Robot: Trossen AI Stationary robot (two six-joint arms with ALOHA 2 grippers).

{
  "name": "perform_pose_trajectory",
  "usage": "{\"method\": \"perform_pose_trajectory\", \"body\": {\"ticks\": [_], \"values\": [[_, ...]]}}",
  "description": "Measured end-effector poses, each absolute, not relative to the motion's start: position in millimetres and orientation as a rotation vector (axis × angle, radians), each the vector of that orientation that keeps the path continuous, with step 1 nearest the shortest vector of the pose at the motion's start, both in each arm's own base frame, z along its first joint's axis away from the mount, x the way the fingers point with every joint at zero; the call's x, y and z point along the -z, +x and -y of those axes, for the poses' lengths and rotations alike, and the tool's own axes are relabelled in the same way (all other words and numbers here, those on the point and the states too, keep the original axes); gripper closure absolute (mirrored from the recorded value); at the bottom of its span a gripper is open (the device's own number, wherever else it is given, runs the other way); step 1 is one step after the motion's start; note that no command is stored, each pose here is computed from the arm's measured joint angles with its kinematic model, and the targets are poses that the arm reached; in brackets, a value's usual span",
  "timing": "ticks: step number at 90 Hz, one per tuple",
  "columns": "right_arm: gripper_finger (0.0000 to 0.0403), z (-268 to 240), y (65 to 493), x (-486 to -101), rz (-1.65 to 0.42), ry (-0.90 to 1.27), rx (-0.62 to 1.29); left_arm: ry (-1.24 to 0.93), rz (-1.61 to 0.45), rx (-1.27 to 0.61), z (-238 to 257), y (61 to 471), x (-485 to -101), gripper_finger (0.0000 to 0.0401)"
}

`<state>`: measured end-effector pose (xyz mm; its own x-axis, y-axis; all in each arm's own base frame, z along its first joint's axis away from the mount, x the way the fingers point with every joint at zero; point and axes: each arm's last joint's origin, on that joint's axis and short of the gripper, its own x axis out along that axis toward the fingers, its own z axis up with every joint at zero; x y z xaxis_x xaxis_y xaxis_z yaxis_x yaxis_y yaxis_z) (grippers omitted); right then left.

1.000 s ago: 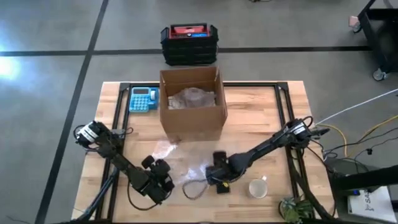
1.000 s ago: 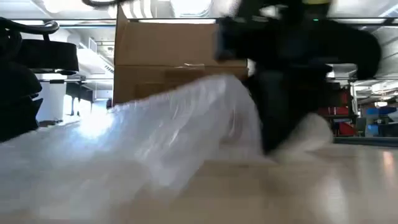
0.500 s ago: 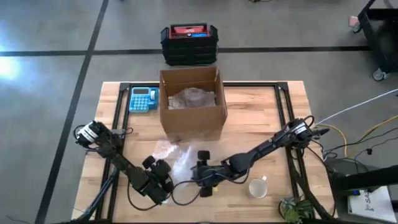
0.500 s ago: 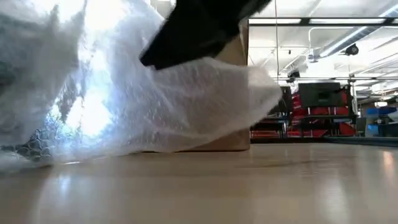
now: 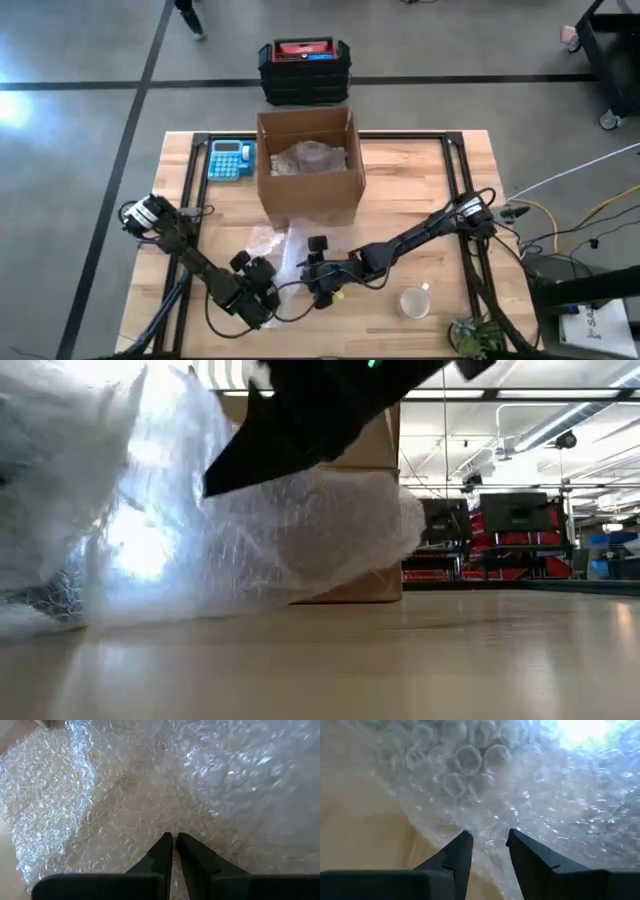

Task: Wrap mug
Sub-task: Prepare the transparent bubble wrap to wrap the gray mug

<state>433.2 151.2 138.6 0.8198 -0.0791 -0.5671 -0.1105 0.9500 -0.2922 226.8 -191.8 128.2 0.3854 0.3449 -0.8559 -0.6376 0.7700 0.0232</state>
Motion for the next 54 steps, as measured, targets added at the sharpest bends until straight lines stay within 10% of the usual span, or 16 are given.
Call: {"method": "perform_pose_trajectory", "body": {"ticks": [13, 54], "values": [[0.0392, -150, 430, -133, -0.663, -0.352, -0.026, -0.336, -0.992, -0.64, 192, 227, -128, 0.0381], [0.0402, -148, 389, -223, -1.177, -0.266, -0.312, -0.339, -0.99, -0.632, 193, 227, -128, 0.0381]]}}
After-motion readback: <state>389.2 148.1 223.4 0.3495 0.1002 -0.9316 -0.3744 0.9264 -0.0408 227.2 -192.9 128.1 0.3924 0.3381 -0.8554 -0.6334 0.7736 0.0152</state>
